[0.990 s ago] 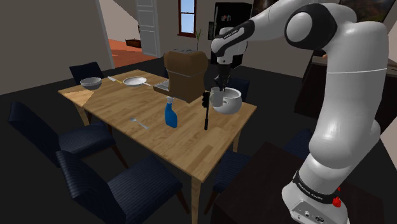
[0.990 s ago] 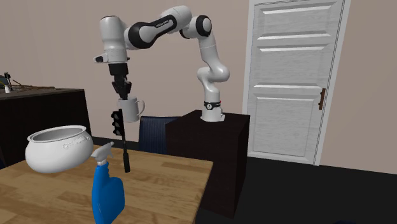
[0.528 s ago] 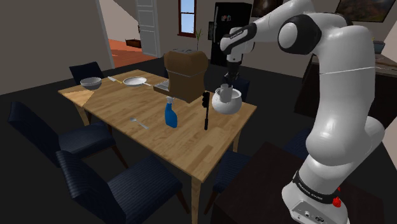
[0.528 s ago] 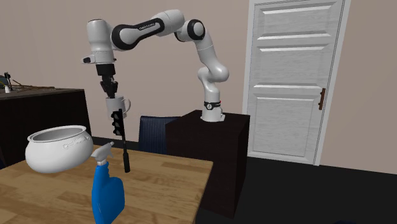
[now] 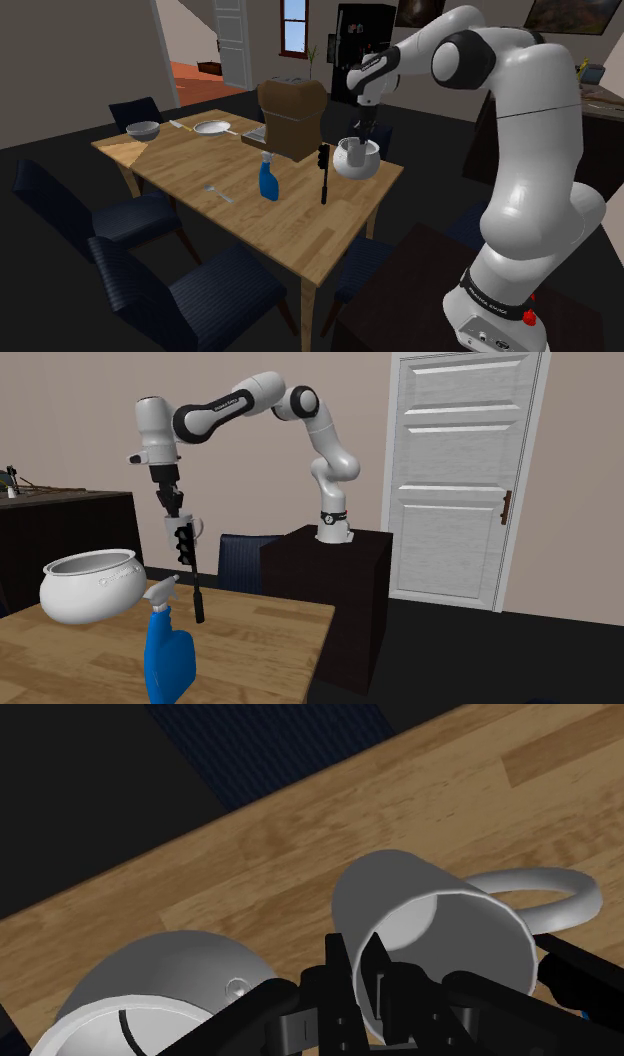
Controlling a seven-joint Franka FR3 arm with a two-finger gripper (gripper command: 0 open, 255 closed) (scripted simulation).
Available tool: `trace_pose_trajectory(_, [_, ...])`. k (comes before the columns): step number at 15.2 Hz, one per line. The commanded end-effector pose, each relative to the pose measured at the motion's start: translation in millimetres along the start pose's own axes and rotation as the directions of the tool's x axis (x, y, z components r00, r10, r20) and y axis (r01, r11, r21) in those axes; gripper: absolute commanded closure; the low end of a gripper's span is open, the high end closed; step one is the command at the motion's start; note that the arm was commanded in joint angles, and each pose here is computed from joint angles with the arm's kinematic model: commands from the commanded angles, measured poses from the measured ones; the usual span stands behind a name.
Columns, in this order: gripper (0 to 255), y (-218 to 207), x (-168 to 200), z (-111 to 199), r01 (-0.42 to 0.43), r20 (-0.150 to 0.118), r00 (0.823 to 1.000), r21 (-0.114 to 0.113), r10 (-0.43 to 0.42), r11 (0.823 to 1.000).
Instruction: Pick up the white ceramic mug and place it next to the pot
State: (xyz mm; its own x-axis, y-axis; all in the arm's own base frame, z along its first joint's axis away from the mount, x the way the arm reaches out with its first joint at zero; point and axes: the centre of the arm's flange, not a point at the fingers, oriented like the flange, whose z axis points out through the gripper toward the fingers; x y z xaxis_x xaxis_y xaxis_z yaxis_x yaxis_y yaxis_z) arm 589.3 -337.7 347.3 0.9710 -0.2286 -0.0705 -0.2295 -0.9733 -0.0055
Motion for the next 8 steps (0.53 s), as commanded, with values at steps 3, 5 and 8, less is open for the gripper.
trace_pose_trajectory(3, [255,0.8,1.6,21.4,0.0,0.0,1.0,0.0,0.0,1.0])
trace_pose_trajectory(5, [255,0.8,2.3,31.9,0.0,0.0,1.0,0.0,0.0,1.0])
trace_pose_trajectory(8, [255,0.9,3.4,47.7,0.0,0.0,1.0,0.0,0.0,1.0])
